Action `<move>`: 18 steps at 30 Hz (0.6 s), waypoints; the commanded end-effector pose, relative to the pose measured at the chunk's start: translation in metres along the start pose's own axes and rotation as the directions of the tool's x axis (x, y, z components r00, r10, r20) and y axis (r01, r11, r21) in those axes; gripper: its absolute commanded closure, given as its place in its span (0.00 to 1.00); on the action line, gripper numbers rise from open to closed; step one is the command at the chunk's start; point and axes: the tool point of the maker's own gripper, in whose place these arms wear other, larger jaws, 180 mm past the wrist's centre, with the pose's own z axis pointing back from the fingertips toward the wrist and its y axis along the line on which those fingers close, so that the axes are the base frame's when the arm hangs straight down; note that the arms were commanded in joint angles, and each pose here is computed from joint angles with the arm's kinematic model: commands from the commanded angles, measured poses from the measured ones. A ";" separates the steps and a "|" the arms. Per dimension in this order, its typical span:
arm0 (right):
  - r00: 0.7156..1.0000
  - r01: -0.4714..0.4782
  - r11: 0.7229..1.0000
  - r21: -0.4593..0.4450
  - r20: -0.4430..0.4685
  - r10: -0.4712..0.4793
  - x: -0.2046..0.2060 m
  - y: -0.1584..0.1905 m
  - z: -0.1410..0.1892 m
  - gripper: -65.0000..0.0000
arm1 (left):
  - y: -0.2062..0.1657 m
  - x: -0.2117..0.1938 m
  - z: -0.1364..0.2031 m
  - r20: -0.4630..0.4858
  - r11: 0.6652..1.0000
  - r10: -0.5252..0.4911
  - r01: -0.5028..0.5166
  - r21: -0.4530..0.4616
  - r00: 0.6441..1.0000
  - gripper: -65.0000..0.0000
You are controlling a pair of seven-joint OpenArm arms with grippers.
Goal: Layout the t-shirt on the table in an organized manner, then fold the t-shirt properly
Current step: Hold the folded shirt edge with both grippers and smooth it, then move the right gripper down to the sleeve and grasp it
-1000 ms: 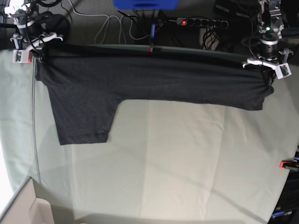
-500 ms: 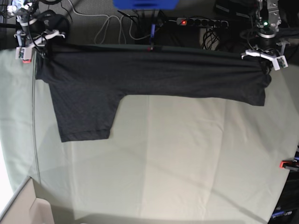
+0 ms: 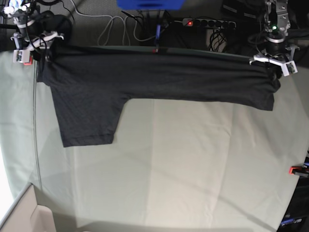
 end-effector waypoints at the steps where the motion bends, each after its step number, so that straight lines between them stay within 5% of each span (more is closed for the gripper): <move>1: 0.998 -0.028 0.999 -0.024 0.061 0.029 0.020 -0.011 0.009 0.50 | 0.007 0.009 0.001 0.034 1.000 -0.015 0.014 0.014 0.999 0.70; 8: 0.984 -0.073 0.992 -0.103 0.155 0.089 0.060 -0.022 0.031 0.50 | 0.007 0.011 0.001 0.038 1.000 -0.012 0.011 0.018 0.999 0.64; 18: 0.955 -0.055 0.995 -0.085 0.287 0.077 0.135 -0.009 -0.005 0.50 | 0.006 0.010 0.001 0.036 1.000 -0.021 0.021 0.013 0.999 0.64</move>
